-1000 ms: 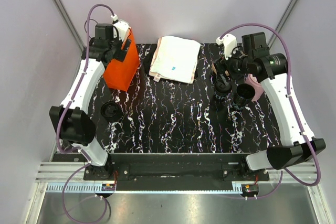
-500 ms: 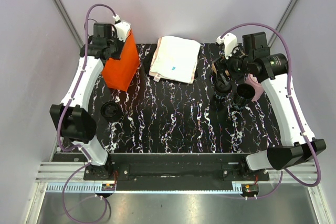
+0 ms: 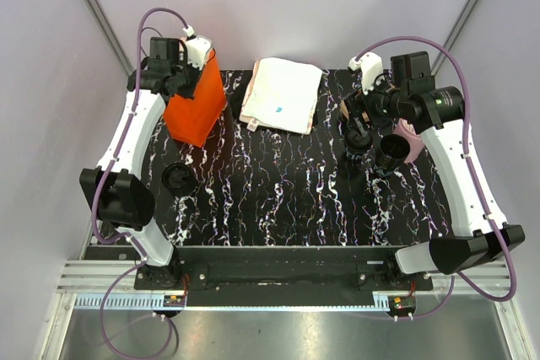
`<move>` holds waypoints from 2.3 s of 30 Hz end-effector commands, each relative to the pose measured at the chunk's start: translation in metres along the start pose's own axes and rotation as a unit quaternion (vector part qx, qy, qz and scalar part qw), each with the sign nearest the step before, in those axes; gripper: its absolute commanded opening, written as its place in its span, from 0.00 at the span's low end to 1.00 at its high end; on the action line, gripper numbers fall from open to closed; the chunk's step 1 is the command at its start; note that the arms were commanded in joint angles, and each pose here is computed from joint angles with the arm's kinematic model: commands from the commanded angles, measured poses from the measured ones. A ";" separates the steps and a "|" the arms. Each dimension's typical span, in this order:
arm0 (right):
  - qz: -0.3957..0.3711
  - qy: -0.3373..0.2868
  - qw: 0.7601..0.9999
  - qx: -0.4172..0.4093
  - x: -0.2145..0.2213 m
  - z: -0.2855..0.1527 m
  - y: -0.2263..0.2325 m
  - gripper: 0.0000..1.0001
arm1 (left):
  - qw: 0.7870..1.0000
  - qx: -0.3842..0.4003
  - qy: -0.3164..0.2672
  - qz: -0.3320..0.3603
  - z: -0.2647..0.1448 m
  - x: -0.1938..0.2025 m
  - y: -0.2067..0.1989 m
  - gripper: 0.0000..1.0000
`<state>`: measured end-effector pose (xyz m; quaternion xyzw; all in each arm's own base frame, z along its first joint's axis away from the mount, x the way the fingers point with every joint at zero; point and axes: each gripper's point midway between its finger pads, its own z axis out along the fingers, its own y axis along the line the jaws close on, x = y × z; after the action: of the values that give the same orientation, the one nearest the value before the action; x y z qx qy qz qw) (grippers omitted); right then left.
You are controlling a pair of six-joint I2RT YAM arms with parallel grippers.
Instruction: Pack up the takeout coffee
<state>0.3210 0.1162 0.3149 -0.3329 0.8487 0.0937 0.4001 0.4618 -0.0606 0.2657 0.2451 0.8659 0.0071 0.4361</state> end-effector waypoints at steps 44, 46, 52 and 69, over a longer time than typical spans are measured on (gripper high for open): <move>-0.017 0.098 0.987 0.126 0.029 0.048 -0.070 0.74 | 0.950 0.207 -0.178 0.149 -0.156 -0.024 -0.179 0.00; -0.013 0.113 0.987 0.117 0.039 0.058 -0.070 0.73 | 0.949 0.218 -0.173 0.151 -0.155 -0.020 -0.190 0.00; -0.003 0.124 0.989 0.078 0.056 0.079 -0.067 0.69 | 0.949 0.226 -0.152 0.158 -0.147 -0.009 -0.214 0.00; -0.022 0.161 0.987 -0.020 0.099 0.128 -0.042 0.59 | 0.945 0.250 -0.125 0.171 -0.135 0.003 -0.254 0.02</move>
<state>0.3744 0.0830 0.1637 -0.3562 0.9021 0.0333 0.2413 0.2436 -0.2462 0.2785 0.5017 0.7323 -0.1640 0.4302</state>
